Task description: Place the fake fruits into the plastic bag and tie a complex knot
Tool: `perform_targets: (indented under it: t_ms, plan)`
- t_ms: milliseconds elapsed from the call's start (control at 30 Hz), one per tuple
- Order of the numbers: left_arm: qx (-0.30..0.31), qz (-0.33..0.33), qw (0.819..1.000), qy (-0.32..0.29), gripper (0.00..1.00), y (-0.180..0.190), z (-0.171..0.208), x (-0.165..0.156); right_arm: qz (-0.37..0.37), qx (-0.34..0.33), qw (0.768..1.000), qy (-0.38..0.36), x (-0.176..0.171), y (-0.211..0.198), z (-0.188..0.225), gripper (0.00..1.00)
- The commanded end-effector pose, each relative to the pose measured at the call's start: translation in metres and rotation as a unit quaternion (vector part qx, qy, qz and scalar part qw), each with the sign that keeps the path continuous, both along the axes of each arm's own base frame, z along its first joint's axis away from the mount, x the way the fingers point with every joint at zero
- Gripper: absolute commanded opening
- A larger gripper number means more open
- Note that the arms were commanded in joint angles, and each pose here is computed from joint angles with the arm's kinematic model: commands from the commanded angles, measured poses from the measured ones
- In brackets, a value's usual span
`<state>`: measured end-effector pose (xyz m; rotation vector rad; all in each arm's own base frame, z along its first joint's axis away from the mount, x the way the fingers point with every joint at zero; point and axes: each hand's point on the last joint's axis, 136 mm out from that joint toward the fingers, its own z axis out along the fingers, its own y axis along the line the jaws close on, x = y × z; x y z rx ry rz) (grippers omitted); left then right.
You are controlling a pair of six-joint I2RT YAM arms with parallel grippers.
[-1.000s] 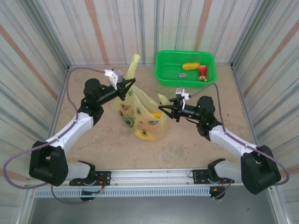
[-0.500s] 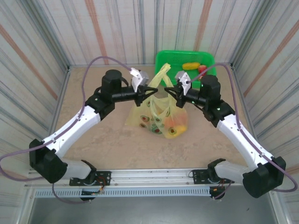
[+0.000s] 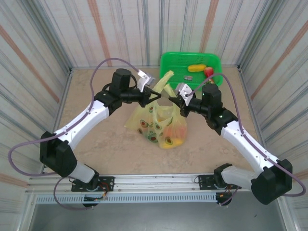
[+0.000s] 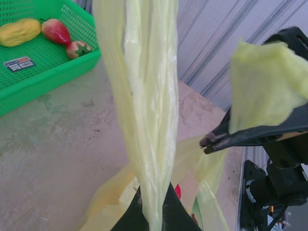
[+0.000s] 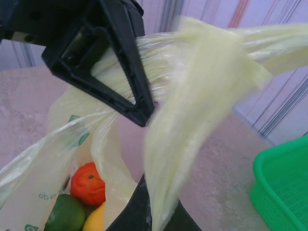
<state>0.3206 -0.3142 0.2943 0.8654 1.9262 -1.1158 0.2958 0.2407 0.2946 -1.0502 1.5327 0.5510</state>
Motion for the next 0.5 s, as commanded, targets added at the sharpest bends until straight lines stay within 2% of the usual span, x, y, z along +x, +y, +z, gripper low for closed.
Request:
perform_targets:
  t_ms: [0, 200, 333, 467]
  plan:
    - [-0.028, -0.016, 0.999, 0.008, 0.00, -0.004, 0.011, -0.007, -0.002, 0.008, 0.998, -0.056, -0.002, -0.002, 0.020, 0.00]
    - [-0.031, -0.035, 0.999, 0.000, 0.00, -0.008, 0.012, -0.017, 0.002, 0.001, 0.998, -0.063, 0.003, 0.001, 0.016, 0.00]
    - [-0.041, -0.075, 0.996, 0.007, 0.00, -0.017, 0.014, -0.030, 0.017, -0.023, 0.997, -0.069, 0.009, 0.011, 0.017, 0.00]
    - [-0.042, -0.079, 0.996, -0.001, 0.00, -0.016, 0.017, -0.034, 0.026, -0.043, 0.996, -0.069, 0.010, 0.018, 0.007, 0.00]
